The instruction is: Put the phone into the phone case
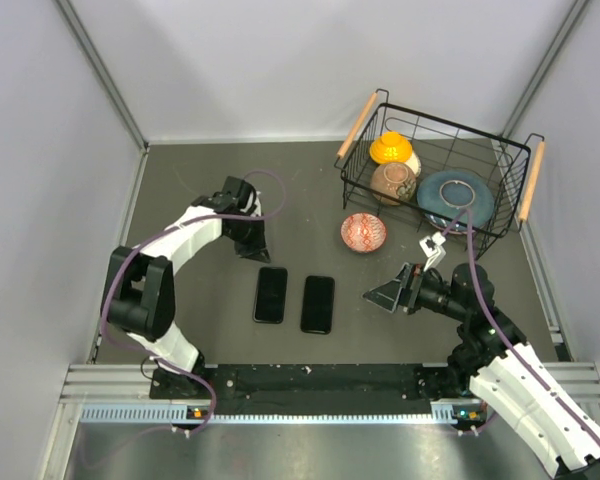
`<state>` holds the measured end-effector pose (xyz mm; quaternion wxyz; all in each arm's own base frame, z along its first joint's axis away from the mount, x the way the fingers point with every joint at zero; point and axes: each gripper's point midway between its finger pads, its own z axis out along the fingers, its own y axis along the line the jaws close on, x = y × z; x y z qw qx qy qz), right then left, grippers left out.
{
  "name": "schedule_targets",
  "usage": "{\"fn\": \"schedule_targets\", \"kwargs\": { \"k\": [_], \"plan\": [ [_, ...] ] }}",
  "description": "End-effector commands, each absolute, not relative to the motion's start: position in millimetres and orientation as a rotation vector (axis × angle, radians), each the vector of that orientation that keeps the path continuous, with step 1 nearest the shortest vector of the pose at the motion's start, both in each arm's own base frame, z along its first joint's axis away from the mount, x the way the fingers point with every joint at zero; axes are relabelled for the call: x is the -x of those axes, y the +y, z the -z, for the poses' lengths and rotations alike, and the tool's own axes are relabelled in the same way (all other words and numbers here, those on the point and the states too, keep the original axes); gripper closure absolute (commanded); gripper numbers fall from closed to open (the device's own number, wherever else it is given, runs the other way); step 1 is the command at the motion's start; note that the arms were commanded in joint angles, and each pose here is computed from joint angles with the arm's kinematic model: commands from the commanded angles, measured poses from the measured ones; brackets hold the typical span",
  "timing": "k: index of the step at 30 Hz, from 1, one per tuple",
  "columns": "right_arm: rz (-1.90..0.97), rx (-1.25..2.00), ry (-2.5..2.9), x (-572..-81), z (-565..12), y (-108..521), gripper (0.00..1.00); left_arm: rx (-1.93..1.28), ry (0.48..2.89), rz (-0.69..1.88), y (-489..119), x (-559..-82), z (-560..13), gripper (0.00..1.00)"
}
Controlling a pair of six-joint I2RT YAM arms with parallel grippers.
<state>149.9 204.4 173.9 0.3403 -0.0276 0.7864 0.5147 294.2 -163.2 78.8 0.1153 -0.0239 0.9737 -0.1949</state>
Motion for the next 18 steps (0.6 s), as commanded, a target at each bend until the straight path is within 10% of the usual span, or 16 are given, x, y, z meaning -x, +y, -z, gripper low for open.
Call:
{"fn": "schedule_targets", "kwargs": {
  "k": [1,18],
  "plan": [
    [-1.321,0.093,1.989,-156,-193,204,0.04,-0.008,2.808,0.694,-197,-297,-79,1.0],
    [-1.265,0.054,2.032,-162,-187,200,0.04,-0.011,2.963,0.545,-198,-282,-15,1.0]
  ]
}}
